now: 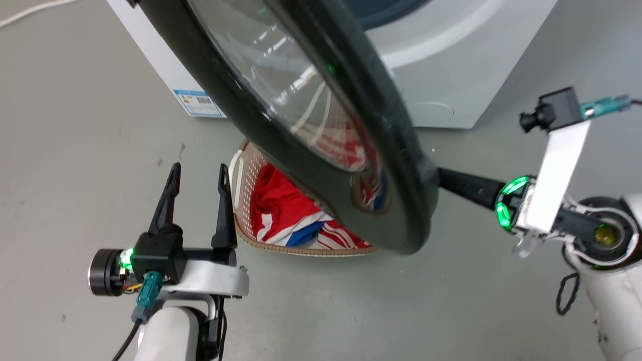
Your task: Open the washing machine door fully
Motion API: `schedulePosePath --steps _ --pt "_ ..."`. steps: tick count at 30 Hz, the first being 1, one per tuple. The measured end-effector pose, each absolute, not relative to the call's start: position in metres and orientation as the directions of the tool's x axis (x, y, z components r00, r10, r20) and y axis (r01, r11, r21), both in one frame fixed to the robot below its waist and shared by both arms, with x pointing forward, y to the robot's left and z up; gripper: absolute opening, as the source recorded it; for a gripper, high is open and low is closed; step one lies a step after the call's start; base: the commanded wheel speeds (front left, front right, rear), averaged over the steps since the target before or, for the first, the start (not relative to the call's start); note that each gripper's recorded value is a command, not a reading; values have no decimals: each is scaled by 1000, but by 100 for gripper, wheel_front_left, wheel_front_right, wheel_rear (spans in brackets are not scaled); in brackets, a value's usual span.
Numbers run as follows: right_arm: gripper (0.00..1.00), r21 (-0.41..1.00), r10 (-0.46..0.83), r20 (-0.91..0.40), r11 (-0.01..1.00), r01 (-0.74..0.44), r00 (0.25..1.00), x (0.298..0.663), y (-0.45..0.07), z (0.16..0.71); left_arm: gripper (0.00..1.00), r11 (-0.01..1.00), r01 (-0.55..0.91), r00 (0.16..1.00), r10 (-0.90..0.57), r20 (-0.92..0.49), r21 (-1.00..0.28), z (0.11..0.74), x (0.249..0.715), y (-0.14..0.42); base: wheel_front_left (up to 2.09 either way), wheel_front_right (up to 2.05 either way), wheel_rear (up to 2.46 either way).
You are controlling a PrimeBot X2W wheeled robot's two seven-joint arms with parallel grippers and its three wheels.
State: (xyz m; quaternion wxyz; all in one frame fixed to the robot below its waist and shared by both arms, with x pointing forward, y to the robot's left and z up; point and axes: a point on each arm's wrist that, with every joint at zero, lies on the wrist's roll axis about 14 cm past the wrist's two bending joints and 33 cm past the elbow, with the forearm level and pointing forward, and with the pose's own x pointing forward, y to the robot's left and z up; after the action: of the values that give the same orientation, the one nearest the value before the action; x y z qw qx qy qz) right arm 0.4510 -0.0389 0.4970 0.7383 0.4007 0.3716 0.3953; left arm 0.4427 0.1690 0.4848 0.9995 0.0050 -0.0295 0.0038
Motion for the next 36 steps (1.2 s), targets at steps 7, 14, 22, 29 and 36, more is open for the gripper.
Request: schedulePosePath --steps 7,14,22,29,36 --pt "0 899 910 -186 310 -309 371 423 -17 509 100 1000 -20 997 20 71 10 493 429 172 0 0 0" --pt "0 915 937 -159 258 -311 311 390 6 512 100 1000 -27 996 26 83 10 500 419 173 0 0 0" --pt "0 933 952 -138 218 -287 273 358 24 513 100 999 -34 996 33 88 9 504 407 175 0 0 0" --pt "0 945 947 -137 214 -248 292 341 27 506 100 999 -37 995 36 93 9 507 399 175 0 0 0" --pt "100 960 782 15 162 -227 623 365 -19 536 100 999 -45 994 45 98 6 510 383 177 0 0 0"
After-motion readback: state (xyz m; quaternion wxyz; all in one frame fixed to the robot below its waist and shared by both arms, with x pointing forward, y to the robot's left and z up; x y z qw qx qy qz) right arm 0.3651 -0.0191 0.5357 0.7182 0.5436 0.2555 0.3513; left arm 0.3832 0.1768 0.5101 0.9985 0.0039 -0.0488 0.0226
